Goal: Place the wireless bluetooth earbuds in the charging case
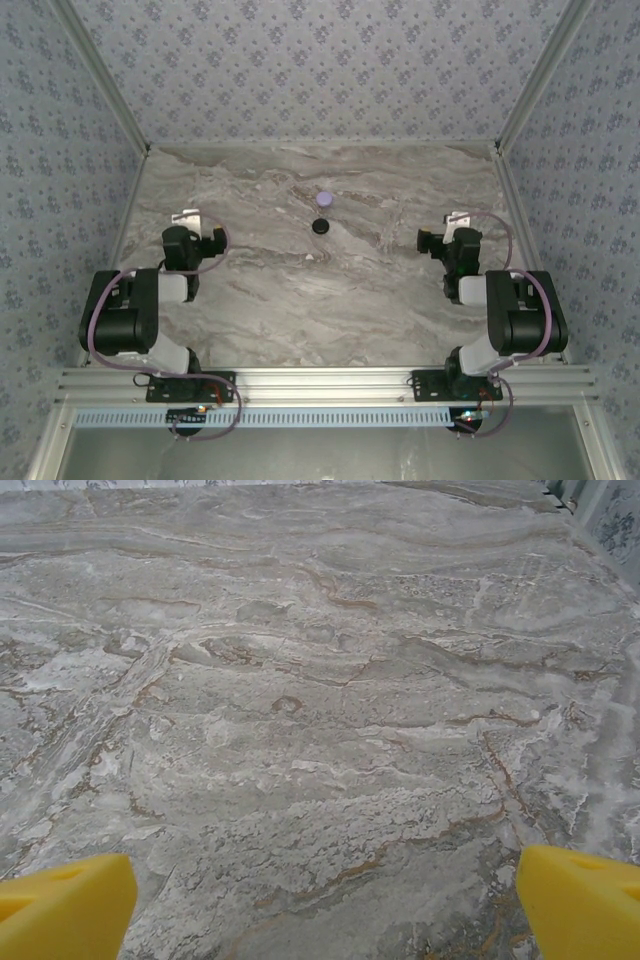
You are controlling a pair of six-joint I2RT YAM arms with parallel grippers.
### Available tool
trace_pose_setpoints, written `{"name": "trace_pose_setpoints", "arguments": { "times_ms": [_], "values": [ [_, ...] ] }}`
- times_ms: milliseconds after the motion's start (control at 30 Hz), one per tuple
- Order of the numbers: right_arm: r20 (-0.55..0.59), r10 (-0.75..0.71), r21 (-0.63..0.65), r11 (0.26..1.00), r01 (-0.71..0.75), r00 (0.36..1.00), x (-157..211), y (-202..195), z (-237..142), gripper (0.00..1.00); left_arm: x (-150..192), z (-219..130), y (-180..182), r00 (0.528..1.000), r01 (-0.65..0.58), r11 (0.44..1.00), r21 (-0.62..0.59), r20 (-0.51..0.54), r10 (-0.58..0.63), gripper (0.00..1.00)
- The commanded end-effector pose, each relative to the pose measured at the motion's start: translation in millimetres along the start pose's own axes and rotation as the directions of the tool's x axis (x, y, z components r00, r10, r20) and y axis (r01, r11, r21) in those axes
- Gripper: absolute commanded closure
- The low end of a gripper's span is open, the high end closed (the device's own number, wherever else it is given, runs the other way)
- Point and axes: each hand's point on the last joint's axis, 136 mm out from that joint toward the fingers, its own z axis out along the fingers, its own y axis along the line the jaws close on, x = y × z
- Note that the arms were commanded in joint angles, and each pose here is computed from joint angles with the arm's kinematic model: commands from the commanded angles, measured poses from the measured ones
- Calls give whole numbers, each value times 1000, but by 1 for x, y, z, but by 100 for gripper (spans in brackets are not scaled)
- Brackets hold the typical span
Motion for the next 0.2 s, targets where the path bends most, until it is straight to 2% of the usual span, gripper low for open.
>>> {"name": "trace_pose_setpoints", "arguments": {
  "times_ms": [0,167],
  "values": [
    [16,-9,-10,1000,9,1000,-9,0,3,0,-7,2,2,1000,12,1000,-9,13,-12,1],
    [18,-8,-9,1000,9,1000,-9,0,3,0,-7,2,2,1000,11,1000,-10,14,-11,1]
  ]
}}
